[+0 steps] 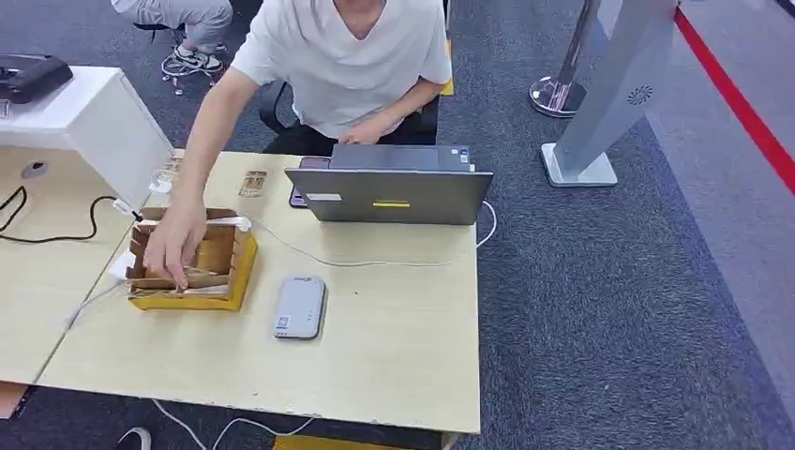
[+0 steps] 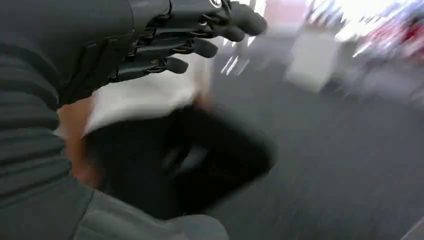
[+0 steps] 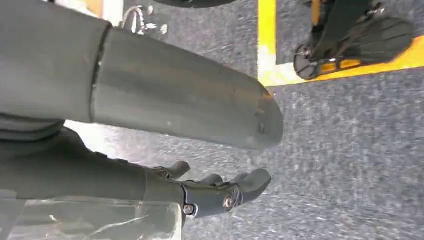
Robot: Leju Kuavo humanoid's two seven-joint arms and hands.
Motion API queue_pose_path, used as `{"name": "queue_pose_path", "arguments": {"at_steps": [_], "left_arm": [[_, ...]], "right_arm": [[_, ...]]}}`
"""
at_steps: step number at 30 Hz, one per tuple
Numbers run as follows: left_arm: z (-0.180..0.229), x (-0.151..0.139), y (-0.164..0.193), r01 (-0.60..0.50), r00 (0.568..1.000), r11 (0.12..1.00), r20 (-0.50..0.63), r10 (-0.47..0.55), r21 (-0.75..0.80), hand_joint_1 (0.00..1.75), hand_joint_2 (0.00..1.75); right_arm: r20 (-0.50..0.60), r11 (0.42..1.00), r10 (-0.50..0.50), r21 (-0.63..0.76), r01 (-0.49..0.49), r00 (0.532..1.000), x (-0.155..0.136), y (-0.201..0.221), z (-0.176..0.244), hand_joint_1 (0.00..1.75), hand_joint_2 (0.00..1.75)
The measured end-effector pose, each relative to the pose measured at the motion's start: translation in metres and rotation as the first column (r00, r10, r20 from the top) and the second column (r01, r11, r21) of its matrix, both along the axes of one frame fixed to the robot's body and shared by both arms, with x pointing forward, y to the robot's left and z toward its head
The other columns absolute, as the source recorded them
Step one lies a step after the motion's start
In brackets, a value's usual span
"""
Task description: Pass the card to the sensor for recognition and then transmit it.
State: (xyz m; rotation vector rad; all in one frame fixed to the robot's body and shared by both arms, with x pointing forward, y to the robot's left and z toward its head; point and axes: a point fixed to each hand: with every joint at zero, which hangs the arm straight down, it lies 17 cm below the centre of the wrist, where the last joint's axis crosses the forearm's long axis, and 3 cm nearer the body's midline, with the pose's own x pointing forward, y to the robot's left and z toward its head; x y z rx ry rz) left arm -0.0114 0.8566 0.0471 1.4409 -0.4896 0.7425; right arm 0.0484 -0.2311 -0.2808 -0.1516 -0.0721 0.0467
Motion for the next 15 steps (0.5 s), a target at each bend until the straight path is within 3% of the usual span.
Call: {"name": "queue_pose_path", "arguments": {"at_steps": [2, 3, 5, 7, 8, 9, 10, 11, 13, 15], "left_arm": [[-0.104, -0.013, -0.076, -0.097, 0.980, 0.970, 0.151, 0.132, -0.222, 0.00, 1.75], [-0.152, -0.016, -0.122, -0.135, 0.958, 0.932, 0.195, 0.209, -0.336, 0.00, 1.75], [-0.222, -0.014, -0.210, -0.164, 0.922, 0.836, 0.221, 0.319, -0.523, 0.00, 1.75], [-0.276, -0.008, -0.315, -0.176, 0.913, 0.717, 0.161, 0.375, -0.674, 0.00, 1.75], [-0.291, -0.005, -0.354, -0.177, 0.916, 0.668, 0.128, 0.381, -0.723, 0.00, 0.00], [-0.302, -0.002, -0.389, -0.176, 0.922, 0.615, 0.091, 0.377, -0.769, 0.00, 0.00], [-0.312, 0.003, -0.424, -0.157, 0.933, 0.558, 0.063, 0.355, -0.815, 0.00, 1.75], [-0.320, 0.011, -0.460, -0.124, 0.949, 0.499, 0.044, 0.313, -0.858, 0.00, 1.75], [-0.326, 0.030, -0.498, -0.021, 0.977, 0.440, 0.074, 0.198, -0.898, 0.00, 1.75], [-0.328, 0.058, -0.537, 0.132, 0.985, 0.364, 0.163, 0.057, -0.922, 0.00, 1.75]], "right_arm": [[-0.021, 1.000, -0.001, -0.023, 0.000, 1.000, -0.004, -0.002, 0.000, 0.00, 0.00], [-0.034, 0.999, 0.009, -0.031, -0.010, 0.999, -0.006, -0.001, 0.000, 0.00, 1.75], [-0.056, 0.999, 0.035, -0.029, -0.037, 0.998, -0.010, 0.001, 0.000, 0.00, 1.75], [-0.077, 0.998, 0.045, -0.045, -0.049, 0.996, -0.014, -0.001, 0.001, 0.00, 1.75], [-0.083, 0.997, 0.046, -0.056, -0.051, 0.995, -0.015, -0.003, 0.001, 0.00, 1.75], [-0.091, 0.996, 0.051, -0.064, -0.057, 0.995, -0.016, -0.005, 0.001, 0.00, 0.00], [-0.098, 0.996, 0.059, -0.065, -0.065, 0.993, -0.018, -0.005, 0.001, 0.00, 1.75], [-0.100, 0.995, 0.072, -0.064, -0.078, 0.992, -0.019, -0.005, 0.001, 0.00, 1.75], [-0.084, 0.995, 0.081, -0.044, -0.084, 0.993, -0.017, -0.002, 0.000, 0.00, 1.75], [-0.044, 0.997, 0.074, -0.001, -0.074, 0.996, -0.011, 0.004, 0.000, 0.00, 1.75]]}}
